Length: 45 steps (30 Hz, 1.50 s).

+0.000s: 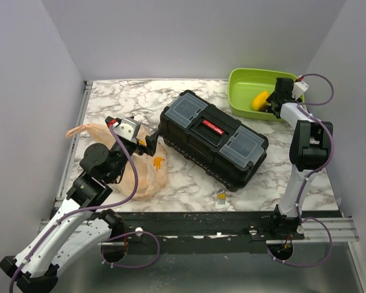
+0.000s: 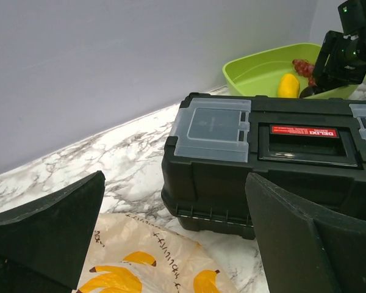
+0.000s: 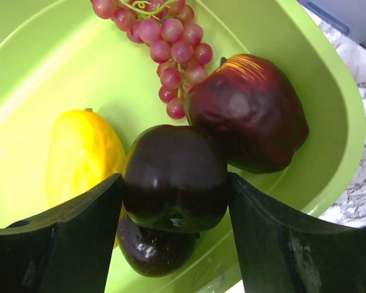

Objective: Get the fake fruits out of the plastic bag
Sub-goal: Place the fake fruit in the bin, then reset both arms

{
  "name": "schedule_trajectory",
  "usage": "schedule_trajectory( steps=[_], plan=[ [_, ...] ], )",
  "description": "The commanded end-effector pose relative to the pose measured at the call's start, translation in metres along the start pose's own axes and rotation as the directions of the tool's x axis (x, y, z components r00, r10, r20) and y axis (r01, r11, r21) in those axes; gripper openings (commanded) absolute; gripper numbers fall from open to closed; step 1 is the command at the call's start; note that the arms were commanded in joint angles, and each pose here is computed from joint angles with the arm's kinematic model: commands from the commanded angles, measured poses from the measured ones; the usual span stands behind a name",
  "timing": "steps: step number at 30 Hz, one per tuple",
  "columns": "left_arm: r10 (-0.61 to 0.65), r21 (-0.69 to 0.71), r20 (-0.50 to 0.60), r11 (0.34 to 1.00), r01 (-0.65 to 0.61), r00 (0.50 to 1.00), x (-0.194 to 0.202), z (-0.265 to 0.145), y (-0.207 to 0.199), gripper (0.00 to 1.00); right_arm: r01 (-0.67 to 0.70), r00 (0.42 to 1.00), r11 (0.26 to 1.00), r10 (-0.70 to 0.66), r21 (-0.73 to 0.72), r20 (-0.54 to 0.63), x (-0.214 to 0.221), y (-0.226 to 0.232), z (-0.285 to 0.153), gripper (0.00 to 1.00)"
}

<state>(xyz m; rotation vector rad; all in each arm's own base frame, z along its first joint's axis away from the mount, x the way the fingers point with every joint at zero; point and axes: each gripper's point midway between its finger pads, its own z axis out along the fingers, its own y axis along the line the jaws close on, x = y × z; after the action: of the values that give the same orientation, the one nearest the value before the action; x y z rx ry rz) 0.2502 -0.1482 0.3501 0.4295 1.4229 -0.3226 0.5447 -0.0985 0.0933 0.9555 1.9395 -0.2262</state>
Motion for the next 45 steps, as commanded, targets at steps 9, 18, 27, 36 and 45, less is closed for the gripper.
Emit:
schedule_trajectory(
  steps=[9, 18, 27, 36, 45],
  plan=[
    [-0.018, 0.003, 0.02, 1.0, 0.018, 1.0, -0.002, 0.001, -0.002, 0.97, 0.032, 0.999, 0.997, -0.034, -0.064, -0.021, -0.008, -0.005, -0.037, 0.86],
    [-0.043, 0.02, 0.003, 0.999, 0.043, 0.999, 0.0, 0.003, -0.006, 0.97, 0.06, 0.997, 0.975, -0.07, -0.212, -0.04, 0.003, -0.01, -0.119, 0.86],
    [-0.056, 0.025, -0.019, 0.998, 0.056, 0.998, 0.005, 0.008, -0.009, 0.97, 0.085, 0.992, 0.844, -0.123, -0.53, -0.038, 0.014, -0.012, -0.225, 0.88],
    [-0.138, -0.012, 0.072, 0.99, 0.139, 0.988, -0.036, -0.01, 0.002, 0.98, 0.132, 0.991, 0.586, -0.069, -0.8, 0.113, -0.044, 0.0, -0.358, 1.0],
    [-0.204, -0.016, 0.276, 0.976, 0.216, 0.939, -0.117, -0.081, 0.024, 0.99, 0.213, 0.969, 0.476, 0.011, -0.853, 0.247, -0.099, -0.007, -0.442, 1.0]
  ],
)
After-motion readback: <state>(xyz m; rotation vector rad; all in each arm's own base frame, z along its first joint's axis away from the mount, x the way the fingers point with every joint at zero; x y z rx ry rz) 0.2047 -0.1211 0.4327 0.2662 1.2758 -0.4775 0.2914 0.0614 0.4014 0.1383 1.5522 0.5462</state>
